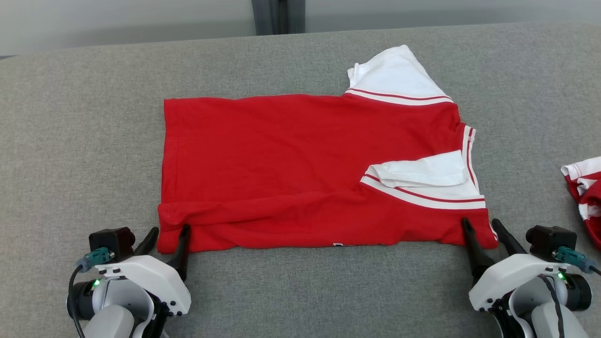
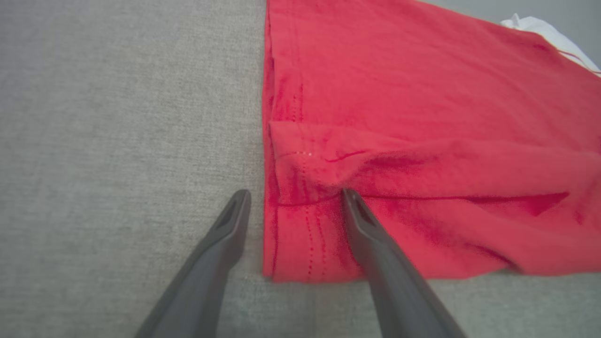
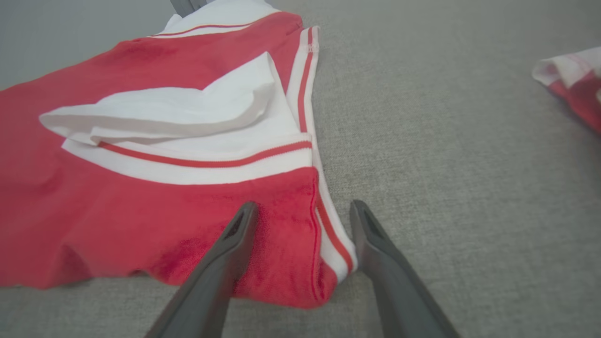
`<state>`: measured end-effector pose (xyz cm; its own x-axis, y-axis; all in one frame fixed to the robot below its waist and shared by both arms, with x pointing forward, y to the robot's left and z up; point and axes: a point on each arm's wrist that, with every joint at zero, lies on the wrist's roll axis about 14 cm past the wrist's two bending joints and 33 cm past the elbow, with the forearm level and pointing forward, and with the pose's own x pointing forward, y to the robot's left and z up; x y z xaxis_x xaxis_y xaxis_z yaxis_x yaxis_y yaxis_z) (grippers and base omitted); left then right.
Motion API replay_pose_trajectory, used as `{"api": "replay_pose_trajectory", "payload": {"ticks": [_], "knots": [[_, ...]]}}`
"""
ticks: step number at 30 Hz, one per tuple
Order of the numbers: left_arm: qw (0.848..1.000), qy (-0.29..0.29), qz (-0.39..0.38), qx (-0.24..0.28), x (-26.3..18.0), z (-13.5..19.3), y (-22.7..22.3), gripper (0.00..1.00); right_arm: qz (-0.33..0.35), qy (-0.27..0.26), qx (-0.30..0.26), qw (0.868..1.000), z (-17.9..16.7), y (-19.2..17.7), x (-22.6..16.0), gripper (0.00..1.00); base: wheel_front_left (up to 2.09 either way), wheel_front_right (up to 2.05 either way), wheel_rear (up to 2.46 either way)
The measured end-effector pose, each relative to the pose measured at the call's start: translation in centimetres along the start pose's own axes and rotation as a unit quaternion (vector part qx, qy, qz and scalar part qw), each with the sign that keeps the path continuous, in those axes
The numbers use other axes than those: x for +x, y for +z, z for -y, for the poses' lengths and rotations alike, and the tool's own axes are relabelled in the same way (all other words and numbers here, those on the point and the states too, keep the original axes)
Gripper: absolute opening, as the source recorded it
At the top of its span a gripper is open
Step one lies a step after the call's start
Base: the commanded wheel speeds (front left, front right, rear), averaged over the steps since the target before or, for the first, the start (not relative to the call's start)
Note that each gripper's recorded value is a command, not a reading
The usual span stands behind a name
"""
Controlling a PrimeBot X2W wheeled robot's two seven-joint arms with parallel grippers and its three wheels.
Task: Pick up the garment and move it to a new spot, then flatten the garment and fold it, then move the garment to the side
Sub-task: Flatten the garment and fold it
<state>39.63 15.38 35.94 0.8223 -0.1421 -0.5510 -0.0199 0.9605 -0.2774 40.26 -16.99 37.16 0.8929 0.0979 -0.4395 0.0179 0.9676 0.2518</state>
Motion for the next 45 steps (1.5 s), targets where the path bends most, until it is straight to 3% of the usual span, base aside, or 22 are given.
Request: {"api": "replay_pose_trajectory", "payload": {"ticks": [1,2,3,13,32,33,34,35,36,37,38,45], "knots": [[1.0,0.0,0.0,0.0,-0.1,0.0,0.0,0.4,-0.002,0.0,0.001,1.0,0.0,-0.1,0.1,0.4,0.0,0.0,0.0],[1.0,-0.004,-0.002,-0.006,-0.1,0.1,-0.1,0.01,-0.003,0.001,0.004,1.0,-0.1,-0.2,0.2,0.13,0.0,0.0,0.0],[1.0,-0.005,-0.002,-0.014,-0.2,0.1,-0.1,0.0,-0.005,0.002,0.009,1.0,-0.1,-0.3,0.2,0.0,0.0,0.0,0.0],[1.0,-0.015,0.006,-0.025,-1.9,0.3,0.3,0.0,0.013,0.01,0.033,0.999,-0.7,0.6,-0.5,0.0,0.0,0.0,0.0],[0.997,0.006,-0.053,-0.048,-9.7,-0.6,-4.6,0.0,-0.038,-0.024,0.075,0.996,1.6,-3.7,-9.5,0.0,0.0,0.0,0.0],[0.997,0.006,-0.056,-0.049,-9.8,-0.6,-4.8,0.0,-0.039,-0.023,0.078,0.996,1.5,-3.8,-9.6,0.1,0.0,0.0,0.0],[0.997,0.006,-0.057,-0.05,-9.9,-0.5,-4.8,0.0,-0.037,-0.023,0.078,0.996,1.5,-3.7,-9.6,0.41,0.0,0.0,0.0],[0.997,0.006,-0.054,-0.05,-10.0,-0.4,-4.7,0.24,-0.025,-0.025,0.077,0.996,1.7,-3.1,-9.6,1.0,0.0,0.0,0.0],[0.997,0.006,-0.054,-0.049,-10.0,-0.4,-4.7,0.56,-0.017,-0.027,0.075,0.997,1.8,-2.7,-9.6,1.0,0.0,0.0,0.0],[0.998,0.009,-0.05,-0.047,-10.0,-0.5,-4.5,0.95,-0.008,-0.03,0.073,0.997,2.1,-2.2,-9.6,1.0,0.0,0.0,0.0],[0.998,0.009,-0.045,-0.047,-10.0,-0.4,-4.2,1.0,0.001,-0.031,0.07,0.997,2.3,-1.6,-9.5,1.0,0.0,0.0,0.0],[0.998,0.033,0.031,-0.037,-9.7,-1.7,-0.2,1.0,0.091,-0.038,0.049,0.994,3.0,4.0,-8.6,1.0,0.0,0.0,0.0]]}}
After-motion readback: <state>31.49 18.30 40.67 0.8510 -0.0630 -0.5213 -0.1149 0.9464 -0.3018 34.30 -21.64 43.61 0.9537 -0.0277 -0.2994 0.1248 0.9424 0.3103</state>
